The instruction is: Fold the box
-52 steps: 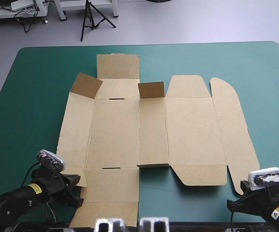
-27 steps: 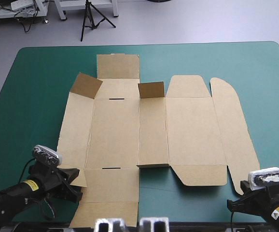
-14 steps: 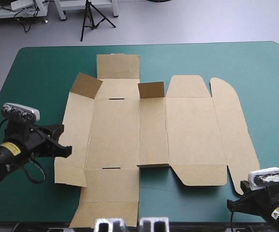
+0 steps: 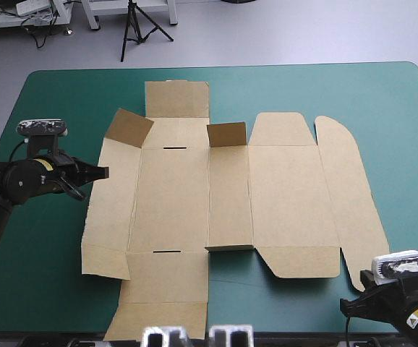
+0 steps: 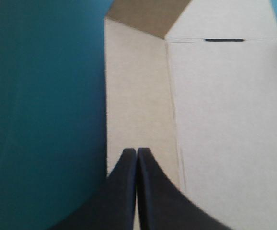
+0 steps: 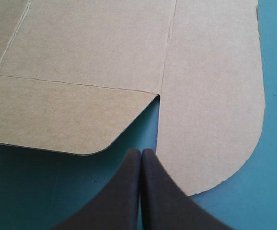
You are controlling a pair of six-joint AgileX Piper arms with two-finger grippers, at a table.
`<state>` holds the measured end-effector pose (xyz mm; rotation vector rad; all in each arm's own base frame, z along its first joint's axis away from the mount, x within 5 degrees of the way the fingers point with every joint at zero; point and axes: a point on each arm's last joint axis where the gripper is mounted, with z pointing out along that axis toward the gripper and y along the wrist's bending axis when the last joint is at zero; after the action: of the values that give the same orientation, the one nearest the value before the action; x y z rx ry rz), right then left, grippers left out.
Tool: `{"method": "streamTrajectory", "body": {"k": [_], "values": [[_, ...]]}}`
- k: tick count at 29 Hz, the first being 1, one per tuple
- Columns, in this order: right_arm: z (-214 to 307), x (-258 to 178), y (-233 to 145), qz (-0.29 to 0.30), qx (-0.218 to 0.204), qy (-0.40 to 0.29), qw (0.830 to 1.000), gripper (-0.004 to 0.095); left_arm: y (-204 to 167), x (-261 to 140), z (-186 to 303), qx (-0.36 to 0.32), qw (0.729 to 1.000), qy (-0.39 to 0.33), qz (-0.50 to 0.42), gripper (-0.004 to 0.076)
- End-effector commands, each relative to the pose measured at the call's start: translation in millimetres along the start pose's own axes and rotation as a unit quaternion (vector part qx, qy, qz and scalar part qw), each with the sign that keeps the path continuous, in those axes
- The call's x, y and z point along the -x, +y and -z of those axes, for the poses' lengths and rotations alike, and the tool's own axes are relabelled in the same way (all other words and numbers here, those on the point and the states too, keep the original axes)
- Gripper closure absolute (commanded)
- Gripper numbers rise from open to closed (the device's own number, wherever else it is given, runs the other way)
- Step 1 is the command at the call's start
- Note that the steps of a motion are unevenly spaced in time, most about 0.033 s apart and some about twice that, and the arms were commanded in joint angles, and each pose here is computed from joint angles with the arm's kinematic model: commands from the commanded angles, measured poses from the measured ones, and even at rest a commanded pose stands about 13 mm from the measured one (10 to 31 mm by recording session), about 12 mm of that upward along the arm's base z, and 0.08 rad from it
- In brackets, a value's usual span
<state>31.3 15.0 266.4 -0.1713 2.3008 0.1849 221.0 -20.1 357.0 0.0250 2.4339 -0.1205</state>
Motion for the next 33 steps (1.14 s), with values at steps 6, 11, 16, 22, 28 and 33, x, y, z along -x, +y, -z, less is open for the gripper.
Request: {"method": "streamTrajectory", "body": {"k": [6, 11, 16, 22, 28, 33], "values": [[4.7, 10.5, 0.1, 0.002, -0.004, -0.035, 0.999, 0.0927, 62.4, 7.8, -7.6, -0.053, 0.989, 0.013, 0.136, 0.0733], [4.7, 10.5, 0.1, 0.002, -0.004, -0.035, 0.999, 0.0927, 81.1, 0.5, -11.9, -0.042, 0.988, 0.045, 0.143, 0.0733], [4.7, 10.5, 0.1, 0.002, -0.004, -0.035, 0.999, 0.0927, 73.4, 0.2, -20.6, -0.059, 0.989, 0.068, 0.114, 0.0732], [4.7, 10.5, 0.1, 0.002, -0.004, -0.035, 0.999, 0.0927, 64.5, 1.0, -29.2, -0.073, 0.991, 0.098, 0.05, 0.0632], [4.7, 10.5, 0.1, 0.002, -0.004, -0.035, 0.999, 0.0927, 59.8, 0.1, -43.5, -0.079, 0.988, 0.127, 0.034, 0.0293], [4.7, 10.5, 0.1, 0.002, -0.004, -0.035, 0.999, 0.0927, 61.8, -3.4, -56.8, -0.085, 0.979, 0.166, 0.083, 0.0214]]}}
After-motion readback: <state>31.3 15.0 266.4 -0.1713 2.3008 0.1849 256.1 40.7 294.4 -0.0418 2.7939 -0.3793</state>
